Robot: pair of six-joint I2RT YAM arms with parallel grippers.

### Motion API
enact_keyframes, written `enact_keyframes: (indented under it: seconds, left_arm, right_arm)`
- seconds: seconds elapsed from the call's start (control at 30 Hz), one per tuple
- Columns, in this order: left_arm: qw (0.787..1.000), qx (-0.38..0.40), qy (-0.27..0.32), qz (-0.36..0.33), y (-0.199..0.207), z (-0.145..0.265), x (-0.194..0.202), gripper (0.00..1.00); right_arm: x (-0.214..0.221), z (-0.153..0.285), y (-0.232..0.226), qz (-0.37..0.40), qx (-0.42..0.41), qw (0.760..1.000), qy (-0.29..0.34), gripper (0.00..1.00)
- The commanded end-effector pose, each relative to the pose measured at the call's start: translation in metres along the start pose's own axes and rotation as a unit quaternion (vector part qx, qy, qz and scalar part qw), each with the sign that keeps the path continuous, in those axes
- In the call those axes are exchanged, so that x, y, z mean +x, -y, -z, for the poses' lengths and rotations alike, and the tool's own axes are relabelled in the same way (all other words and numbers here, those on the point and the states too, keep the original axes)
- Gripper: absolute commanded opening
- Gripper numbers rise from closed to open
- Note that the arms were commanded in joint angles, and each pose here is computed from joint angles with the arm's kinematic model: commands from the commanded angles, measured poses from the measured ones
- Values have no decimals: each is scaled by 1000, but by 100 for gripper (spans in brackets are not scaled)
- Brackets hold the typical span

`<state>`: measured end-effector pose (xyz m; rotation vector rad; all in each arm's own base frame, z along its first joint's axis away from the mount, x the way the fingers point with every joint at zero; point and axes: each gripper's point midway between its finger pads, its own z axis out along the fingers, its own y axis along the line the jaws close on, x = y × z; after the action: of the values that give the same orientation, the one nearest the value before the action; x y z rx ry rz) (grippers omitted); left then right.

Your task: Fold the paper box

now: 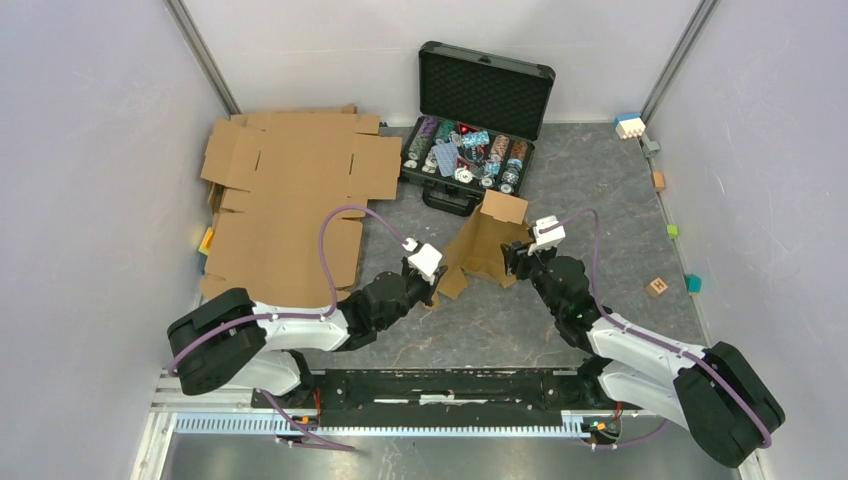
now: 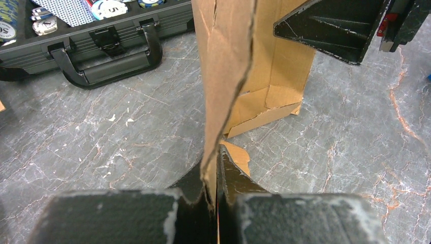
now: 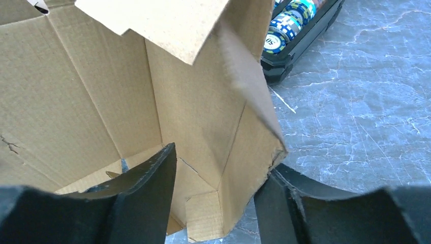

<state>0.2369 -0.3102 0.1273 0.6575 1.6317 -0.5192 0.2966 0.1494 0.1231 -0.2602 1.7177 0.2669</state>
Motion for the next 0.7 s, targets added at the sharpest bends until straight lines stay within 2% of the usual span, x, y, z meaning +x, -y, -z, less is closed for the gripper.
enact_keyframes:
  seconds: [0.0, 0.23, 0.43, 0.57, 0.67]
  left_arm:
    - [1000, -3, 21, -9, -2, -1, -20, 11]
    - [1000, 2, 10, 17, 3, -2, -20, 33]
    - [998, -25, 30, 55, -10, 4, -33, 61]
    - [994, -4, 56, 92, -18, 11, -50, 62]
    - [993, 10, 65, 102, -24, 14, -55, 57]
  right_arm:
    - [-26, -2, -3, 4, -10, 999, 44, 54]
    - [-31, -3, 2, 13, 5, 999, 52, 28]
    - [-29, -4, 1, 30, -1, 998, 49, 12]
    - [-25, 0, 1, 46, -7, 997, 54, 6]
    - [-25, 2, 0, 45, -13, 997, 63, 6]
